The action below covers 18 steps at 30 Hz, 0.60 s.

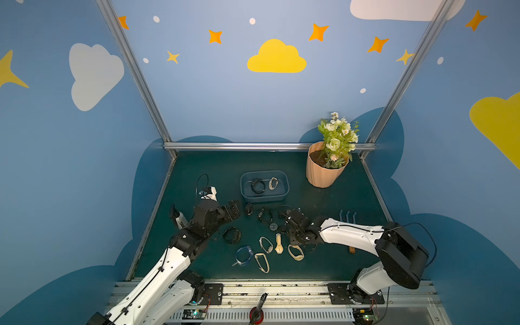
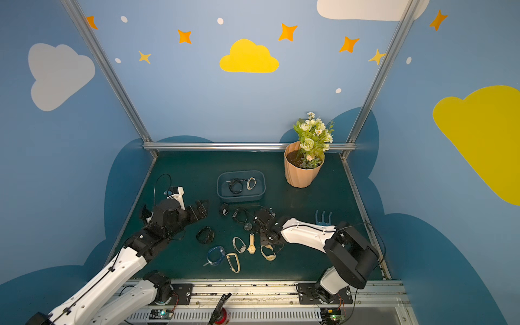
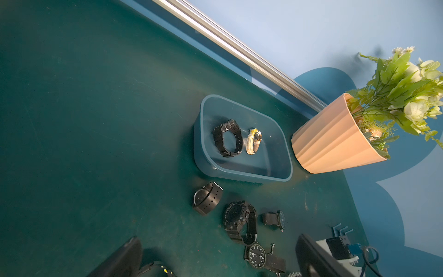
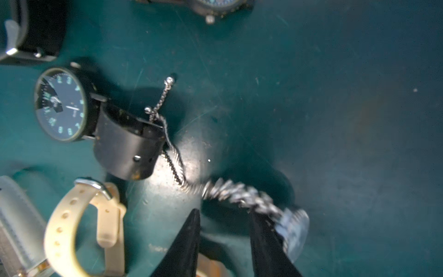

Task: Put the watch into the storage box
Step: Pick up the watch at the center of the board.

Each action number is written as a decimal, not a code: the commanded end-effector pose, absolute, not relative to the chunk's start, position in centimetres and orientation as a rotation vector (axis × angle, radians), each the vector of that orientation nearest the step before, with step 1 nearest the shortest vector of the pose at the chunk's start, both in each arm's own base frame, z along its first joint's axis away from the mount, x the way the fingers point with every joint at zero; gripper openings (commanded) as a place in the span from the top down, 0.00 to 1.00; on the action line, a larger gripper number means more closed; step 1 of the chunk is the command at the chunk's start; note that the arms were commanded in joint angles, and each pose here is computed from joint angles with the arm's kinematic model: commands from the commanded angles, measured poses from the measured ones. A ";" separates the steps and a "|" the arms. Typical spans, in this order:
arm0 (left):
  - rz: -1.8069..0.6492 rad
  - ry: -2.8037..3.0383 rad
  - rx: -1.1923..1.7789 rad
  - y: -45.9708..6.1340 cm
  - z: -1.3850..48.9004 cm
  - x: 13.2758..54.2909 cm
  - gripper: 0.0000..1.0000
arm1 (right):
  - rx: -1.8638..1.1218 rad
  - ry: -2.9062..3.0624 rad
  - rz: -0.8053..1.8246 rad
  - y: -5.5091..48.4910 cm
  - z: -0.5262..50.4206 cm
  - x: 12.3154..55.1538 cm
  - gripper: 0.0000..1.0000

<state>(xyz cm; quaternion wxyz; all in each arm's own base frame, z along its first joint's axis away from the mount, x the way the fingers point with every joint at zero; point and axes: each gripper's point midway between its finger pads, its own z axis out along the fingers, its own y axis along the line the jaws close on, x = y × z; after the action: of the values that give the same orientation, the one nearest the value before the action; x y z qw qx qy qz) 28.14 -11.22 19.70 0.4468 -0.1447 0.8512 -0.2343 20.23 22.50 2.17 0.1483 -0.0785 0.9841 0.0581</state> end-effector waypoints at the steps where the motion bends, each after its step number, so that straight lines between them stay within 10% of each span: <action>1: -0.561 2.120 -0.370 -10.8 19.1 27.9 0.00 | -0.205 2.835 0.178 22.9 1.8 20.6 0.61; 18: -0.552 2.116 -0.374 -10.5 19.2 27.8 0.00 | -0.186 2.800 0.075 21.5 2.9 22.0 0.55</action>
<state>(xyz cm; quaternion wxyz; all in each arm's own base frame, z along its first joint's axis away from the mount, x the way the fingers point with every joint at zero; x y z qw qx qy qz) 27.98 -11.00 19.90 0.4492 -0.1464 0.8496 -0.2344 21.37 22.18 1.91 0.1548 -0.0674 0.9847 0.0428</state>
